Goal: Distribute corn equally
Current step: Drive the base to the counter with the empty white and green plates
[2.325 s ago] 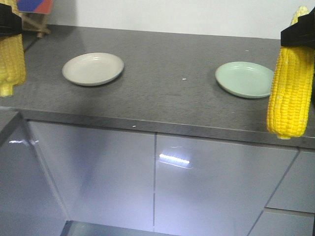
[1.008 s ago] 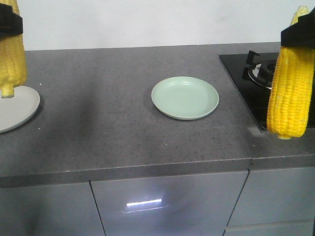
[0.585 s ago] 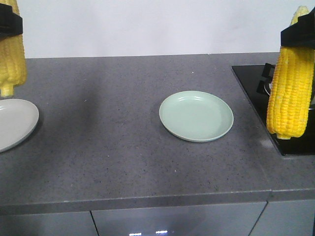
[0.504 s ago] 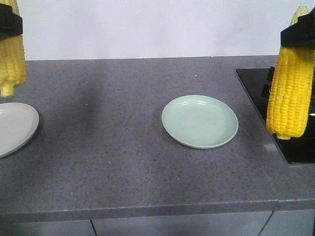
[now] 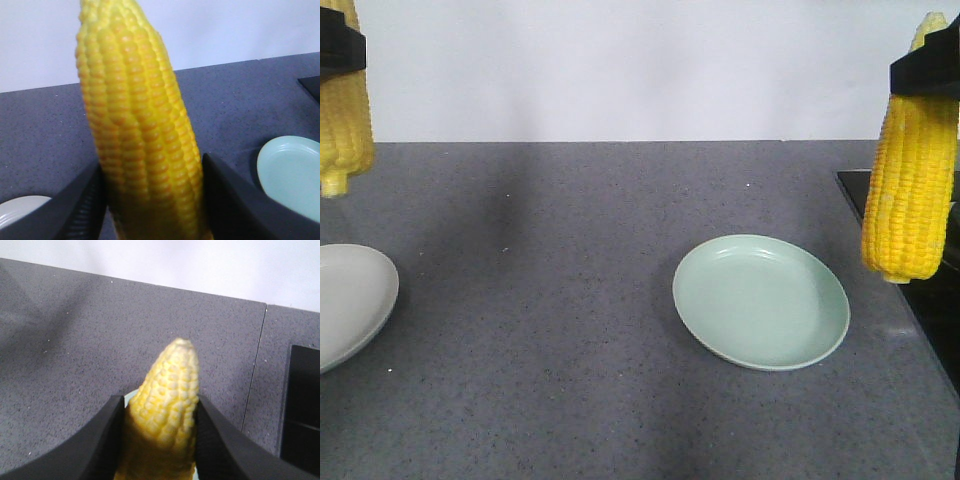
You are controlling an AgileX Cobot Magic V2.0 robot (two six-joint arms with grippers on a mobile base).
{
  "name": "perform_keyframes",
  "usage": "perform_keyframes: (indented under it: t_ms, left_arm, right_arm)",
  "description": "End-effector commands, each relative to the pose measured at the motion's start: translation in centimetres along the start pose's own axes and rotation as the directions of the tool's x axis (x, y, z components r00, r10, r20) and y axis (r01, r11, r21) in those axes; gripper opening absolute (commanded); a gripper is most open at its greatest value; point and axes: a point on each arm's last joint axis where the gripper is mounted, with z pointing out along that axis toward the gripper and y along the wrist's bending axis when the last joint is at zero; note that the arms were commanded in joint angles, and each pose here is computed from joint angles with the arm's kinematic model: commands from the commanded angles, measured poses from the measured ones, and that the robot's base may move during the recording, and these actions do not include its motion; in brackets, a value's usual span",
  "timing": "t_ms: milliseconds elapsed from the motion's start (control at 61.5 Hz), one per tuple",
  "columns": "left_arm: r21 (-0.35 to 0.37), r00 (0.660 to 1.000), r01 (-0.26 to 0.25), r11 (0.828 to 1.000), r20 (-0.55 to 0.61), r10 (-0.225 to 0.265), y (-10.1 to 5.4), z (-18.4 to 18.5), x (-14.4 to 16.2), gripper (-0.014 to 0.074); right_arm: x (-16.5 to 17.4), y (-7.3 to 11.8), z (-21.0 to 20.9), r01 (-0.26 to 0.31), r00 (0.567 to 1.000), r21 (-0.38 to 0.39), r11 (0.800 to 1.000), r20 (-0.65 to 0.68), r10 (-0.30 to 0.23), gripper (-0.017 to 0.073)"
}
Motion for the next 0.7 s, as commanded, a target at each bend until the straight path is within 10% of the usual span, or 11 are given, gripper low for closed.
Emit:
perform_keyframes:
  t_ms: [0,683]
  left_arm:
    - [0.016,0.993,0.008,1.0,0.115,-0.01,-0.03,-1.45,-1.28,0.0128]
    - [0.016,0.993,0.008,1.0,0.115,-0.01,-0.03,-1.45,-1.28,0.0128]
  right_arm:
    - [-0.96,0.35,-1.46,0.009,0.995,0.01,1.0,0.099,-0.01,0.0186]
    - [-0.96,0.35,-1.46,0.009,0.995,0.01,1.0,0.099,-0.01,0.0186]
